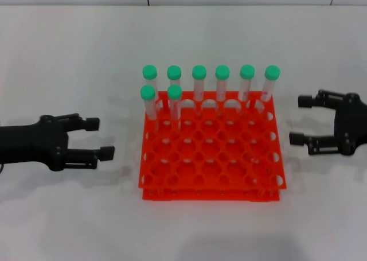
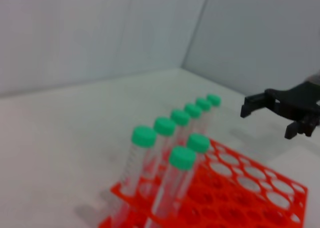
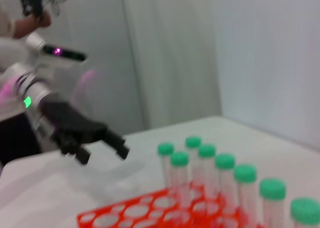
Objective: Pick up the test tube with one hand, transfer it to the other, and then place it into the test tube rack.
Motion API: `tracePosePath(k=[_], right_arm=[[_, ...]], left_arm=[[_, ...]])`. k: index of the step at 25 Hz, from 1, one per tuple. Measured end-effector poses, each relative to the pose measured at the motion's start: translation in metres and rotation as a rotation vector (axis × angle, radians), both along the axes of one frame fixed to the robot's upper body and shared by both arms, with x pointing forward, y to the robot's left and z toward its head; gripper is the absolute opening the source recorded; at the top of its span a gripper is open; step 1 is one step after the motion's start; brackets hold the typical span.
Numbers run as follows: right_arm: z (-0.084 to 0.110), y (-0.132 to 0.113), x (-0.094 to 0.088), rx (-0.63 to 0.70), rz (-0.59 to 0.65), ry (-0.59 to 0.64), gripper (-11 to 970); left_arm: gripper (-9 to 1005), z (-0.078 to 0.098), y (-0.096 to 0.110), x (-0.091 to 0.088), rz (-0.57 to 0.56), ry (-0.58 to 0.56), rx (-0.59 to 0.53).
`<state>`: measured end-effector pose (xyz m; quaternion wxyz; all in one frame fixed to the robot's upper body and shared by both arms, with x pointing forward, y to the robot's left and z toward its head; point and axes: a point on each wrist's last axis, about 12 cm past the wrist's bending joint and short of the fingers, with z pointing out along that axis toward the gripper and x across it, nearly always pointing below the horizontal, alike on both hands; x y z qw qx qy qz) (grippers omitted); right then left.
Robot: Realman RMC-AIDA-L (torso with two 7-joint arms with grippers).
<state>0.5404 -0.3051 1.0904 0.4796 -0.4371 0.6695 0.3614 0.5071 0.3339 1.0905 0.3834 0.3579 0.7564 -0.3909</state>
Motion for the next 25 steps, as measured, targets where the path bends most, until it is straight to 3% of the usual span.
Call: tracePosePath(k=[10,25], right_arm=[[-0.010,0.007,-0.010,-0.058,0.098,0.044,873],[-0.010,0.009,-0.012,-0.045,0.111,0.054,872]], left_arm=[[888,0.015,-0.014,0.018,-0.147,0.028,0.045],[888,0.016,-0.020,0.026,-0.186,0.038,0.096]])
